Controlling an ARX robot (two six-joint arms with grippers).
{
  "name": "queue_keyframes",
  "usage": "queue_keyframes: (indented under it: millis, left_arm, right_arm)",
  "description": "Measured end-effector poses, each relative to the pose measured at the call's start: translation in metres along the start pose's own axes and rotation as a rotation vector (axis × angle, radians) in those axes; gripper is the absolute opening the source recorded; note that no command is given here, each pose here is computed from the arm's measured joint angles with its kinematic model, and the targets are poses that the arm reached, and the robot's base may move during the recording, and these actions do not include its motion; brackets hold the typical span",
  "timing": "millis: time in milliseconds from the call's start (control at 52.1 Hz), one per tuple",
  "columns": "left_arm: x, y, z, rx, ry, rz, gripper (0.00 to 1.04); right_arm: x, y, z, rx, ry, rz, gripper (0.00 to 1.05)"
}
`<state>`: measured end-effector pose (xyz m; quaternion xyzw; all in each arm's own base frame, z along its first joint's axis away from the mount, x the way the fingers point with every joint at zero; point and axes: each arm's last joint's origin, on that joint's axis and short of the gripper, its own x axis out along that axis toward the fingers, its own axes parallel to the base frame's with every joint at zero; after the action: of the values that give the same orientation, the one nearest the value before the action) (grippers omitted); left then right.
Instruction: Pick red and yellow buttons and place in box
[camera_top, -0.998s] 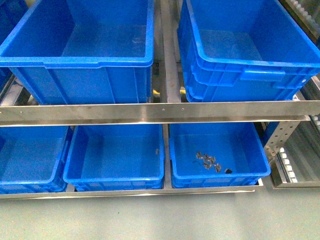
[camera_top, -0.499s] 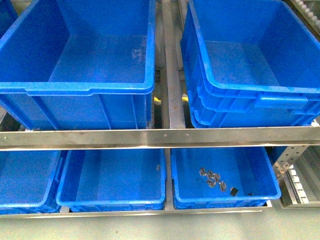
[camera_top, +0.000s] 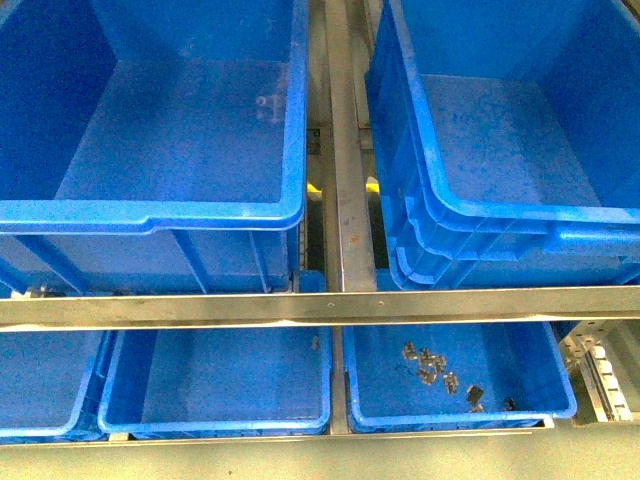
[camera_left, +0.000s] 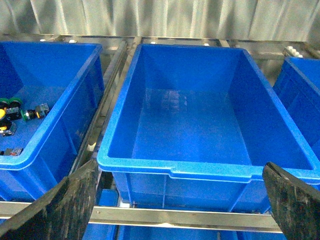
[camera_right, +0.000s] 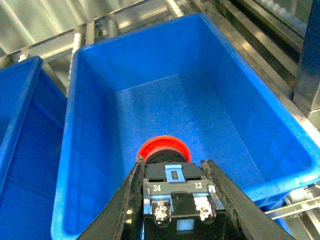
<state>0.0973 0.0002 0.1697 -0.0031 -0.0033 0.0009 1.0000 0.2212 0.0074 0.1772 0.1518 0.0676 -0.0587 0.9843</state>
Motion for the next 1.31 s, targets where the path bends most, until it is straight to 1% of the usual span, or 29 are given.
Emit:
queue_keyframes:
  millis: [173, 422, 595, 710, 787, 922, 998, 1075, 1095, 1114, 1133, 1191, 1229, 1306]
  left_arm:
    - [0.000, 0.000, 0.000, 0.000, 0.000, 0.000, 0.97]
    - [0.000, 0.000, 0.000, 0.000, 0.000, 0.000, 0.97]
    - [0.000, 0.000, 0.000, 0.000, 0.000, 0.000, 0.97]
    - [0.000, 0.000, 0.000, 0.000, 0.000, 0.000, 0.97]
    - [0.000, 0.000, 0.000, 0.000, 0.000, 0.000, 0.97]
    - [0.000, 0.000, 0.000, 0.000, 0.000, 0.000, 0.97]
    - [0.000, 0.000, 0.000, 0.000, 0.000, 0.000, 0.97]
    - [0.000, 0.000, 0.000, 0.000, 0.000, 0.000, 0.97]
    - [0.000, 0.000, 0.000, 0.000, 0.000, 0.000, 0.97]
    - [0.000, 0.000, 0.000, 0.000, 0.000, 0.000, 0.97]
    - [0.000, 0.000, 0.000, 0.000, 0.000, 0.000, 0.97]
    - [0.000, 0.000, 0.000, 0.000, 0.000, 0.000, 0.97]
    - [0.000, 0.000, 0.000, 0.000, 0.000, 0.000, 0.97]
    - [0.000, 0.000, 0.000, 0.000, 0.000, 0.000, 0.97]
  right_arm:
    - [0.046, -0.007, -0.006, -0.019, 0.006, 0.009, 0.26]
    - [0.117, -0.021, -0.027, -0.041, 0.070, -0.039, 0.26]
    - [0.169, -0.032, -0.022, -0.033, 0.068, -0.064, 0.26]
    - [0.190, -0.034, -0.018, -0.031, 0.060, -0.078, 0.26]
    - [0.203, -0.032, -0.019, -0.039, 0.051, -0.062, 0.26]
    - [0.209, -0.023, -0.026, -0.049, 0.059, -0.051, 0.51]
    - [0.207, -0.019, -0.028, -0.052, 0.058, -0.051, 0.62]
    - [0.202, -0.015, -0.029, -0.055, 0.062, -0.049, 0.76]
    - [0.201, -0.014, -0.030, -0.056, 0.064, -0.048, 0.77]
    - [0.199, -0.014, -0.029, -0.057, 0.065, -0.049, 0.81]
    - [0.198, -0.014, -0.029, -0.057, 0.066, -0.049, 0.82]
    - [0.191, -0.012, -0.028, -0.058, 0.066, -0.053, 0.91]
    - [0.179, -0.010, -0.021, -0.059, 0.060, -0.052, 0.99]
    - [0.156, -0.005, -0.002, -0.062, 0.035, -0.044, 0.97]
